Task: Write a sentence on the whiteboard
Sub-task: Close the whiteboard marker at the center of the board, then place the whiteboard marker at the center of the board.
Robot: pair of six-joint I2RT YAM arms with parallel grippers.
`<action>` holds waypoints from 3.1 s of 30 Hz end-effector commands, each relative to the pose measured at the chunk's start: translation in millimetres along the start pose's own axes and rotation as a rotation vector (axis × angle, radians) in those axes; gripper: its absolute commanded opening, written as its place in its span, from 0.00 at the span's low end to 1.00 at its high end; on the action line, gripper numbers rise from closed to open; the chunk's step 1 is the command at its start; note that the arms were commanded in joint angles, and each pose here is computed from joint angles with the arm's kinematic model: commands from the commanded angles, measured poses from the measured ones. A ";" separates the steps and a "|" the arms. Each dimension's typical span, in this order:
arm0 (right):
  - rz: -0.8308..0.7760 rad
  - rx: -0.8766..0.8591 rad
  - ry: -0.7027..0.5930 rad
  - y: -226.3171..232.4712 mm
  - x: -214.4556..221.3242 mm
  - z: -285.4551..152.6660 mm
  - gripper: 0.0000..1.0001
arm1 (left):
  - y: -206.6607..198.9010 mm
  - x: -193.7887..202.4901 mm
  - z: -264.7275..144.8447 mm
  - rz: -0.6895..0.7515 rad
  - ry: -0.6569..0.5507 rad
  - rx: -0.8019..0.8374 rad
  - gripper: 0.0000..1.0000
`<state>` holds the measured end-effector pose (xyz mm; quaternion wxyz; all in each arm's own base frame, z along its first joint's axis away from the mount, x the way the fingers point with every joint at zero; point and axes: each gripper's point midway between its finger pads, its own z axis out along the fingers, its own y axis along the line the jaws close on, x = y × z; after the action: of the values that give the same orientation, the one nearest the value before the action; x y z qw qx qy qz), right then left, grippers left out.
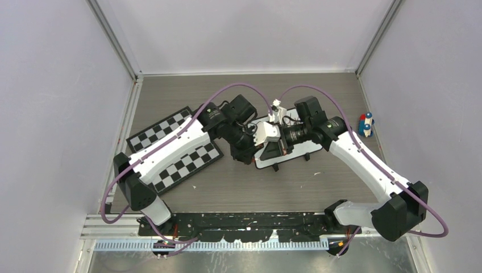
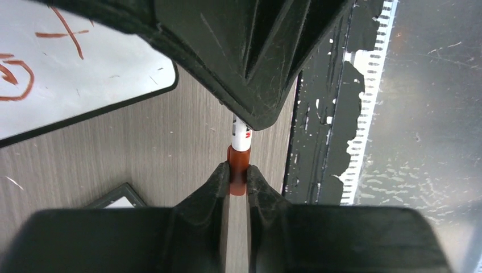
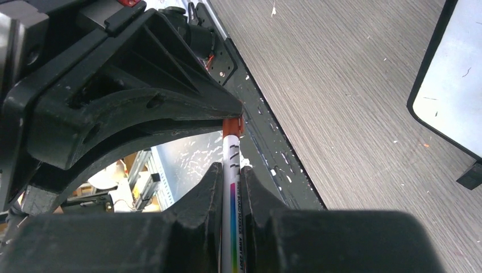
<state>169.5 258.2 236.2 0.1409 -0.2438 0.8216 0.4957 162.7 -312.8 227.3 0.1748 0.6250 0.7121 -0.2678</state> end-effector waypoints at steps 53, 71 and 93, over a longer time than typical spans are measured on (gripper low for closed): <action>-0.266 0.023 -0.108 33.6 -26.1 -28.9 0.09 | -14.8 -50.2 -42.0 -0.186 -0.501 0.347 0.00; -0.104 0.129 -0.432 -7.4 -79.5 -122.9 0.78 | 44.6 98.7 -19.2 -0.132 -0.113 0.027 0.03; 0.010 0.255 -0.406 -85.9 -24.9 -127.0 0.79 | 79.0 235.5 66.0 -0.129 0.216 -0.147 0.20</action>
<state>237.6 121.4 238.6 0.3063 -0.0924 0.8397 0.4388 181.3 -155.0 32.1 0.0968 0.5738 0.7916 -0.1866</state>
